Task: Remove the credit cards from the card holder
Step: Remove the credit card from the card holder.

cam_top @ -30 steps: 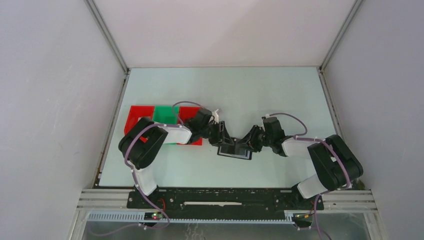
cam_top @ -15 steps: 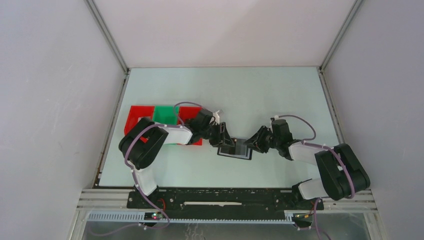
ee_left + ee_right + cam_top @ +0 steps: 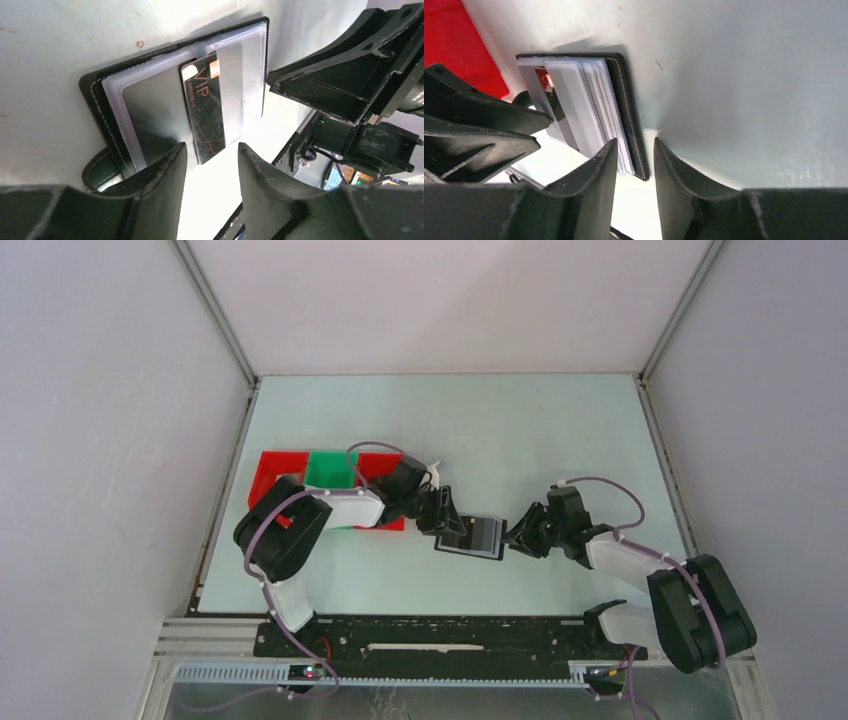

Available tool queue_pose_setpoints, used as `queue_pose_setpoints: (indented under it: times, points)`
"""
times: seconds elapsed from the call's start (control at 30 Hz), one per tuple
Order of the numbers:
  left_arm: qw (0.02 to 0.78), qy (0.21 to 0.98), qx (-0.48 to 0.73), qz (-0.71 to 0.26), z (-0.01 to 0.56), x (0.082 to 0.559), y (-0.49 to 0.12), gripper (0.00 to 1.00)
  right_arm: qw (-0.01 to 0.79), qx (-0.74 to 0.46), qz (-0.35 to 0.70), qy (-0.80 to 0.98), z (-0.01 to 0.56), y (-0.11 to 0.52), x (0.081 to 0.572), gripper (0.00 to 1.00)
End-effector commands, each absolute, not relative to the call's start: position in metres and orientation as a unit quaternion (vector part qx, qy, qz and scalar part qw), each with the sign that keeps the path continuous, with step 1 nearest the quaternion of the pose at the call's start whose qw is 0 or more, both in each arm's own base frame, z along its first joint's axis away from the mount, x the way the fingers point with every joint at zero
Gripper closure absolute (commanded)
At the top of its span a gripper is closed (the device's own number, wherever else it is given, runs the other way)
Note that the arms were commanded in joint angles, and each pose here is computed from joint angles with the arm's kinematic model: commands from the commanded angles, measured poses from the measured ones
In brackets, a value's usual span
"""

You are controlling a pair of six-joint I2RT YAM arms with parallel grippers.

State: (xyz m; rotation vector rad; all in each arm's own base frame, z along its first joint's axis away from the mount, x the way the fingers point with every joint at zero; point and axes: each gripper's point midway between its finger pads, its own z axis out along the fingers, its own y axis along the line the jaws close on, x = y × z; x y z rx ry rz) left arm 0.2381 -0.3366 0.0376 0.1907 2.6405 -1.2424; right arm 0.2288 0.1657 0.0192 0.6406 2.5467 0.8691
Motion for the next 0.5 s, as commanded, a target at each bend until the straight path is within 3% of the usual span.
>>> queue_pose_setpoints:
  times: [0.0,0.17,0.47]
  points:
    - [0.121,0.920,0.073,-0.365,0.034,0.239,-0.318,0.51,0.190,0.223,0.253,0.922,0.015,0.151,0.214,0.57]
    - [0.136,0.916,0.074,-0.371,0.050,0.244,-0.318,0.51,0.236,0.195,0.310,0.900,0.054,0.174,0.224,0.54]
    - [0.137,0.913,0.073,-0.378,0.059,0.252,-0.326,0.51,0.184,0.161,0.345,0.906,0.047,0.214,0.218,0.55]
